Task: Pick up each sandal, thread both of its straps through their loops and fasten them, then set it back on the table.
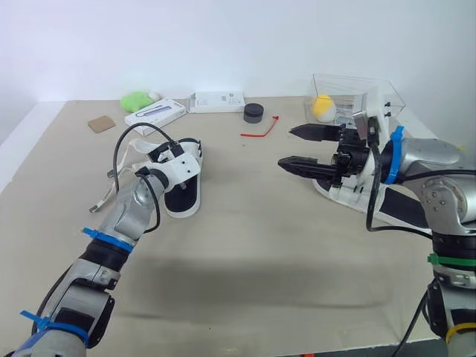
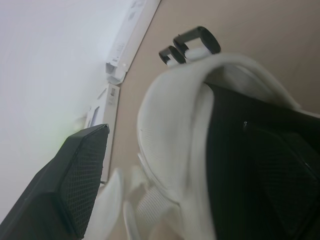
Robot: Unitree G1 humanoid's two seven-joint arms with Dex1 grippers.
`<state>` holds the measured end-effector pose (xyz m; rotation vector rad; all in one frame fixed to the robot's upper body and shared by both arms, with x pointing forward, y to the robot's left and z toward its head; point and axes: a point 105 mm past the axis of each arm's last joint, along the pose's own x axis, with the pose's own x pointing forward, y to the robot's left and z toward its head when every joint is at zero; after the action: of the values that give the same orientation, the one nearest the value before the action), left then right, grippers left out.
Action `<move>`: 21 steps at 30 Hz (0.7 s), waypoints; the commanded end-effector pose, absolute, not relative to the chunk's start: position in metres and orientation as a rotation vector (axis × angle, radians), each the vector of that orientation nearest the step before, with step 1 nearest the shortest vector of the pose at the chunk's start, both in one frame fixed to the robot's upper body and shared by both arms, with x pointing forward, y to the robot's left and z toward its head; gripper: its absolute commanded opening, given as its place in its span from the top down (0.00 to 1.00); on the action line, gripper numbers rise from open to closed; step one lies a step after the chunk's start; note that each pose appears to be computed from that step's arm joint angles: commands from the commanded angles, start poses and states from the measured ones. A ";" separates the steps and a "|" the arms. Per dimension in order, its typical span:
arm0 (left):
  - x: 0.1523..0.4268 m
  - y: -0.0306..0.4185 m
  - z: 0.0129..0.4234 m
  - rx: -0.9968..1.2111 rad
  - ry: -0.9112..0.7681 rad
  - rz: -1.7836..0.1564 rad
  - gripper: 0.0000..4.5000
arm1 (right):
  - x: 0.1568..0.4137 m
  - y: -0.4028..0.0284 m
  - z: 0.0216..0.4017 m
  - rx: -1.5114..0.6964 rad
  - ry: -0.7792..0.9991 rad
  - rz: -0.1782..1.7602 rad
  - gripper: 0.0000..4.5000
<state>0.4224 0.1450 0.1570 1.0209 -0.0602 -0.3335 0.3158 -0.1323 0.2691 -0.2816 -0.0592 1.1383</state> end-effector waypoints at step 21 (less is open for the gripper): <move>0.351 0.136 0.226 1.002 -0.704 -1.003 0.99 | 0.316 -0.138 0.275 -0.285 -0.118 1.126 0.00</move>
<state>0.3697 0.1387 0.1937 1.0282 -0.5127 -0.9666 0.3206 -0.1351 0.2640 -0.2682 -0.0619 1.1262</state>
